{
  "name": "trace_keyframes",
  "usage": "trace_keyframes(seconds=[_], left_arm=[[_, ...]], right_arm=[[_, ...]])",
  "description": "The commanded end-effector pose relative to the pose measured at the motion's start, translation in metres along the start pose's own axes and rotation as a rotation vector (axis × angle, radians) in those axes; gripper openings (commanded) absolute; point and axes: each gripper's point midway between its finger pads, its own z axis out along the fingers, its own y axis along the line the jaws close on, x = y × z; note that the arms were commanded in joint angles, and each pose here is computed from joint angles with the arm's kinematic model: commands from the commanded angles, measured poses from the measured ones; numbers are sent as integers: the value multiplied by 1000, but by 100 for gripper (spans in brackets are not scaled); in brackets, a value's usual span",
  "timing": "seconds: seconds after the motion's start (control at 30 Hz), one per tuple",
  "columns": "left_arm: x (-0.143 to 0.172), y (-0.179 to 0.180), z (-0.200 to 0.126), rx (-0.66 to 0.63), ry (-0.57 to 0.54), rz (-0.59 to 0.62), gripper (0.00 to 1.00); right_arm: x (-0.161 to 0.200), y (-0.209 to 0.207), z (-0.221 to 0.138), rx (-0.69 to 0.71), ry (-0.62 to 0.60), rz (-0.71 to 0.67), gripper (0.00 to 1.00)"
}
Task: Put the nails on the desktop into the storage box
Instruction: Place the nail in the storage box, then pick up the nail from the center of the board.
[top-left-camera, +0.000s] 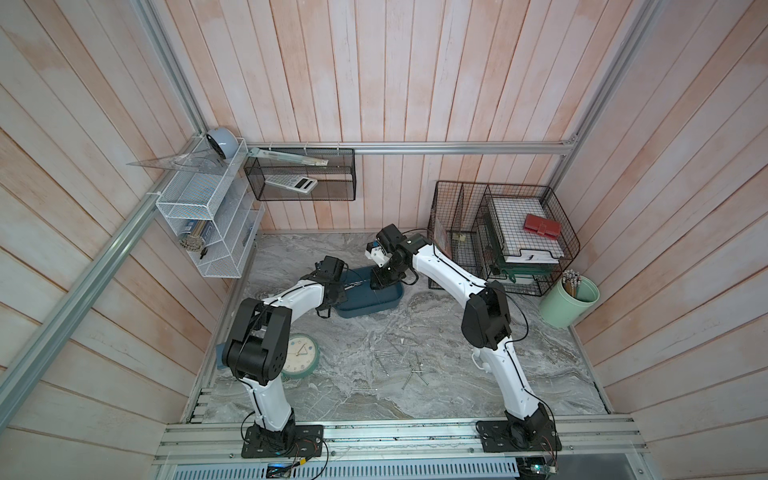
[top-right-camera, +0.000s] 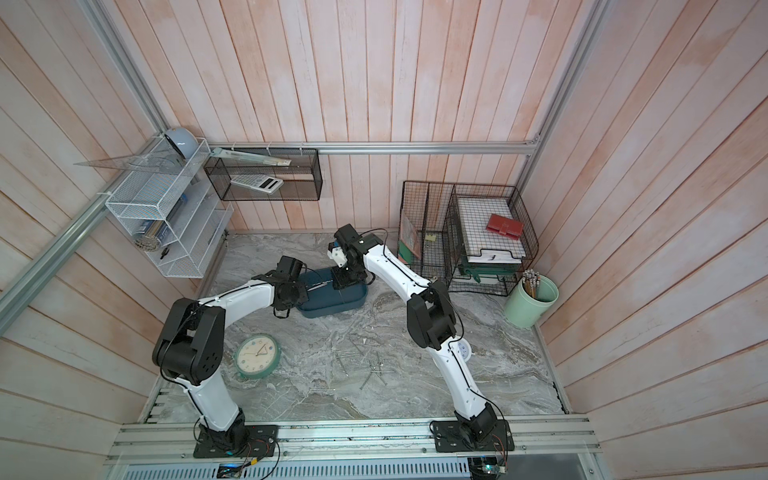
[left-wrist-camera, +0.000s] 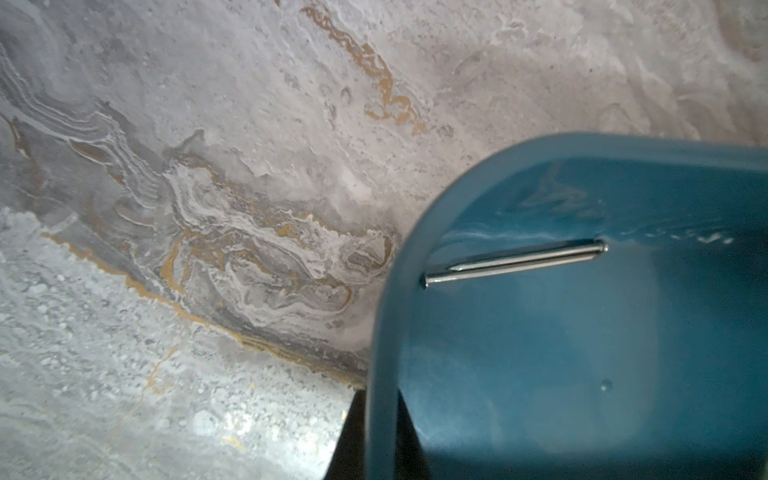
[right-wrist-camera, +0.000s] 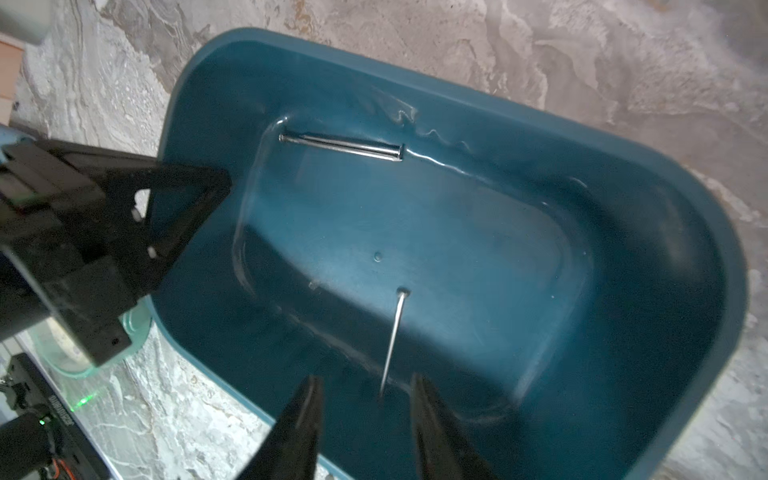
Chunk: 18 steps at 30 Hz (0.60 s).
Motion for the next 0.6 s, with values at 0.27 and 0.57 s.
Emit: trace_keyframes(seconds=[0.27,0.57], left_arm=[[28,10,0,-25,87,21,0],[27,12,4,-35,89,26,0]], right_arm=[[52,50,-80,-67,-89,-60,51],[151,45,-45,57,40,-44,43]])
